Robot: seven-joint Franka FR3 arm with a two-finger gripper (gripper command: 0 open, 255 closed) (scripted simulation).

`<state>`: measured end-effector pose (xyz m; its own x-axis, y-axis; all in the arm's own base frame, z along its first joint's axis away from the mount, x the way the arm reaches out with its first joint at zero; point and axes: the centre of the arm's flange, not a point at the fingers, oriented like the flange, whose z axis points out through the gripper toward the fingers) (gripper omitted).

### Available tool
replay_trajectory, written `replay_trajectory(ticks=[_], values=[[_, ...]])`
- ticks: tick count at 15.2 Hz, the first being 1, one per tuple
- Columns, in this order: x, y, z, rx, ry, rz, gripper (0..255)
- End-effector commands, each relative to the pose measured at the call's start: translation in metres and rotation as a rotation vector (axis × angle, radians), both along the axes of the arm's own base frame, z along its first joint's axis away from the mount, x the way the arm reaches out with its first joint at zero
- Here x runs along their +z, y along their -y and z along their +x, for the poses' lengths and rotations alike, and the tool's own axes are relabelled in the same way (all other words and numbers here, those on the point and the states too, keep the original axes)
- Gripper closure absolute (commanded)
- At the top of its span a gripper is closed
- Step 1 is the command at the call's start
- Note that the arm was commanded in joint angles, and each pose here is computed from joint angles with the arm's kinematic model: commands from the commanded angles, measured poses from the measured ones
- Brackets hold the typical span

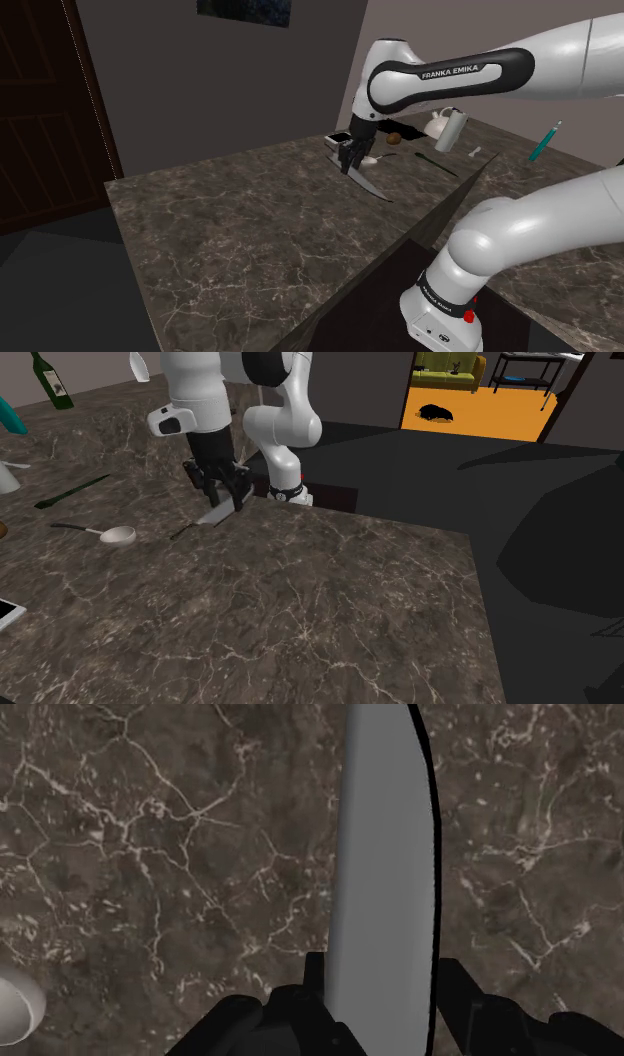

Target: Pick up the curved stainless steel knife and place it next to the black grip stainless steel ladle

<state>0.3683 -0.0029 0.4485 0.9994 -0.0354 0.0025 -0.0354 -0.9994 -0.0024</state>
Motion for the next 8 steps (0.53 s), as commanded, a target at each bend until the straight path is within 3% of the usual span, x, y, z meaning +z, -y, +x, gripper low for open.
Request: replay_trajectory(ticks=[1, 8], values=[[-0.002, 0.028, 0.003, 0.001, 0.0, -0.001, 255], [-0.002, 0.11, 0.015, 0.001, 0.0, -0.001, 255]])
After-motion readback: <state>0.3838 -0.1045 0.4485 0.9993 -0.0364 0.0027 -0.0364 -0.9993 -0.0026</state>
